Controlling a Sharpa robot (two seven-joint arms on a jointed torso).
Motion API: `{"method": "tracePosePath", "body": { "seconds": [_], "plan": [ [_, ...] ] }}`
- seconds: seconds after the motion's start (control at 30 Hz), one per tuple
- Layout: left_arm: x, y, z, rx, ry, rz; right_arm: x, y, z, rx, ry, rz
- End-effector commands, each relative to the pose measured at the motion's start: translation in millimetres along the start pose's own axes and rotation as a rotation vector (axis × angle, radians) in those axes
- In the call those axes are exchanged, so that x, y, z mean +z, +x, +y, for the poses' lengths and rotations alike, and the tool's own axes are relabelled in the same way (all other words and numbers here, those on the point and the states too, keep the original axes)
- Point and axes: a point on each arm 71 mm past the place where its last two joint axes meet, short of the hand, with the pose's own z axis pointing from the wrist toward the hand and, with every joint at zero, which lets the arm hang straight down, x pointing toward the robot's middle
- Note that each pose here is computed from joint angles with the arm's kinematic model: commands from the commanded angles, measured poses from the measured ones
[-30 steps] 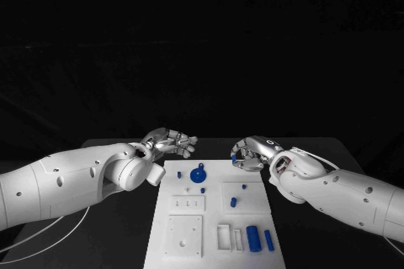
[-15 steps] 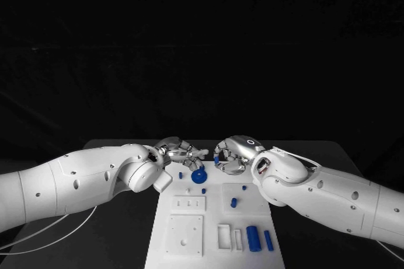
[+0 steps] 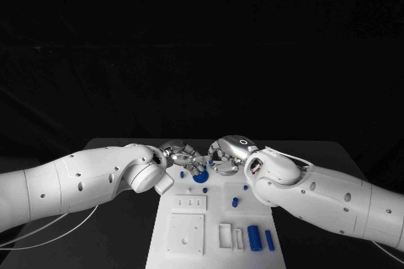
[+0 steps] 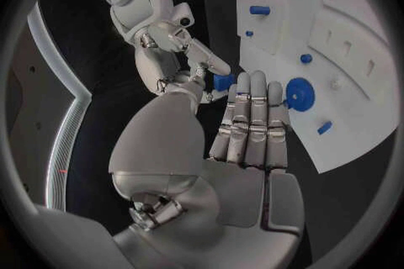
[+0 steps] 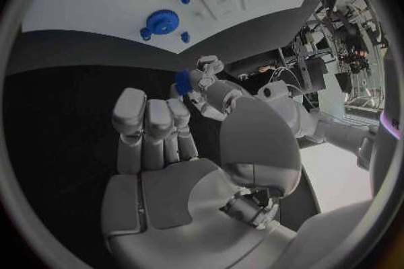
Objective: Assemble the parts on the task board
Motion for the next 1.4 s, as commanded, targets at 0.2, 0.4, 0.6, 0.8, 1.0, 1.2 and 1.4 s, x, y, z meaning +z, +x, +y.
{"method": "tracePosePath", "body": {
  "seconds": [0.2, 0.4, 0.6, 0.8, 1.0, 1.2, 1.4],
  "plan": [
    [0.2, 3.0, -0.5, 0.028, -0.01, 0.021, 0.6, 1.3, 7.2, -0.022, -0.017, 0.015],
    [0.0, 3.8, -0.5, 0.029, -0.01, 0.03, 1.7, 2.1, 12.1, -0.019, -0.026, 0.018],
    [0.0, 4.8, -0.5, 0.03, -0.011, 0.04, 2.6, 2.5, 13.7, -0.02, -0.028, 0.017],
    [-0.6, 3.0, 0.7, 0.027, -0.014, 0.037, 3.7, 3.2, 15.1, -0.022, -0.03, 0.021],
    [0.0, 3.8, 0.1, 0.023, -0.013, 0.04, 5.2, 4.7, 18.7, -0.022, -0.035, 0.027],
    [0.4, 4.3, -0.2, 0.018, -0.014, 0.04, 5.8, 6.7, 19.7, -0.025, -0.037, 0.034],
    [0.2, 2.7, 0.9, 0.01, -0.022, 0.035, 5.6, 7.5, 20.0, -0.027, -0.037, 0.036]
  ]
}}
